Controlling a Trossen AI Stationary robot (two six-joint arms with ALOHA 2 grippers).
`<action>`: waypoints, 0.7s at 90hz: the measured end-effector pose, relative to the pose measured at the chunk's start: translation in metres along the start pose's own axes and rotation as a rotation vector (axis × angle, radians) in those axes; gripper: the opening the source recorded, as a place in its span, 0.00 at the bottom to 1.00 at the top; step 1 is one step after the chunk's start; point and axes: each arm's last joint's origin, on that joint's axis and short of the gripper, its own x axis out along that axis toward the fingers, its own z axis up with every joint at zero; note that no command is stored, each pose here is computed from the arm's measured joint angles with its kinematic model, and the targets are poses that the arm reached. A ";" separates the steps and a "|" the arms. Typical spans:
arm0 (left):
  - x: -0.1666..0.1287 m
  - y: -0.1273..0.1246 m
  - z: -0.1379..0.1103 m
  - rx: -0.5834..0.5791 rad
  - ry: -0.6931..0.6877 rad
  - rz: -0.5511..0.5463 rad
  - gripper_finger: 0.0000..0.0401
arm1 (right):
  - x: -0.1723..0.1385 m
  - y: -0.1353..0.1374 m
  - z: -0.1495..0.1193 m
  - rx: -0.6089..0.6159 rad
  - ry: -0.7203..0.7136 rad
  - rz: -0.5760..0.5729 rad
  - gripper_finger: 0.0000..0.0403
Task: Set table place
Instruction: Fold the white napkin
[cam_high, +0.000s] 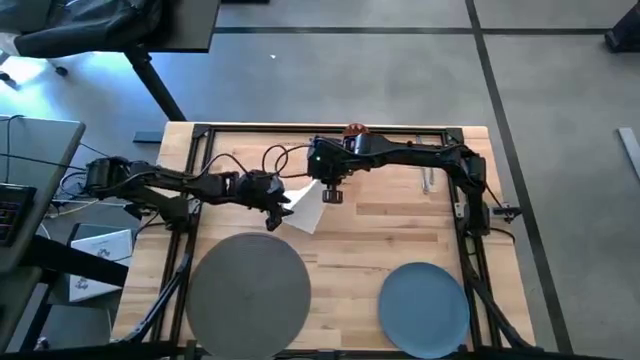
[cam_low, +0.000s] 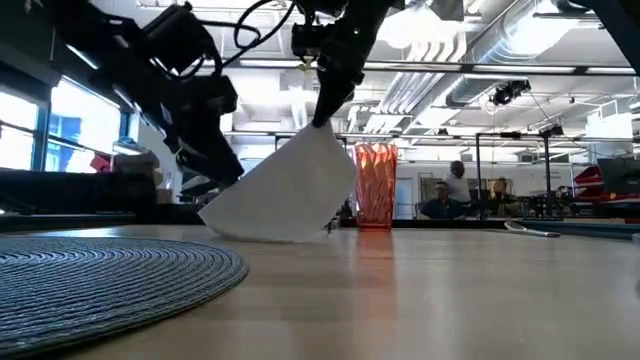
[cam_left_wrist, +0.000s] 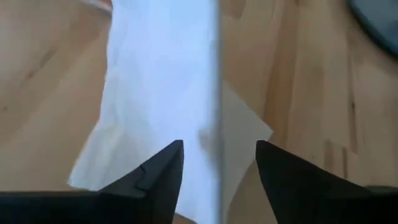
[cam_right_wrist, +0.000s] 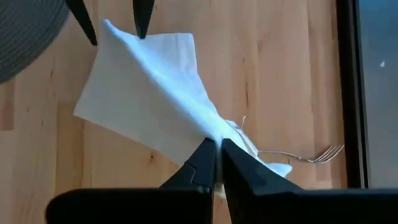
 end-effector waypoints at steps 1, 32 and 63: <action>0.001 0.000 -0.001 -0.004 0.004 -0.001 0.46 | 0.000 0.000 0.000 0.001 0.000 0.000 0.00; 0.016 -0.004 -0.012 -0.054 0.093 0.019 0.05 | 0.000 0.002 -0.002 0.005 0.022 0.029 0.00; -0.061 -0.004 0.034 0.164 0.275 0.394 0.00 | -0.001 -0.008 0.014 -0.023 -0.167 -0.001 0.00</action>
